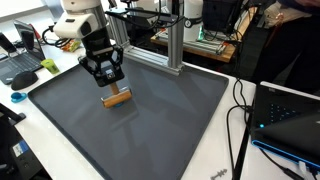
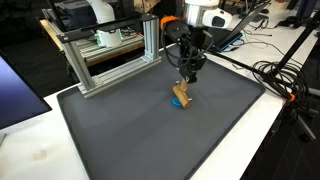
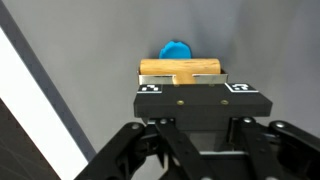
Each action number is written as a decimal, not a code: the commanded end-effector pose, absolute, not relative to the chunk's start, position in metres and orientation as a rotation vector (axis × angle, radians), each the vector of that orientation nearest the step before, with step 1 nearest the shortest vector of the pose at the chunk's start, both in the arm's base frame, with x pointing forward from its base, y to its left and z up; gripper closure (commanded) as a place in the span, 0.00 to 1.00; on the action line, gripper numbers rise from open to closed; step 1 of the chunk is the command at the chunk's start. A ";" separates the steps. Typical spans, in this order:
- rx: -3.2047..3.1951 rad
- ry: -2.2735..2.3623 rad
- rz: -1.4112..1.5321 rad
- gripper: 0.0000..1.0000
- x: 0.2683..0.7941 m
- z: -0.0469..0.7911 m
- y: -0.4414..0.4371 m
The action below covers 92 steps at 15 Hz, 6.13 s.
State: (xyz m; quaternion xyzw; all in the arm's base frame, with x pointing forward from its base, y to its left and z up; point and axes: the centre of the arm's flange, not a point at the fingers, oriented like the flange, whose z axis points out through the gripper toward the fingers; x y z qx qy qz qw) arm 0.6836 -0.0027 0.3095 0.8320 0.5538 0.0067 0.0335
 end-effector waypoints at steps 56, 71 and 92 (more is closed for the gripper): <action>2.557 1.759 -0.043 0.78 0.685 0.289 0.009; 2.569 1.665 -0.118 0.78 0.686 0.277 -0.036; 3.120 0.711 0.075 0.78 0.704 0.433 -0.074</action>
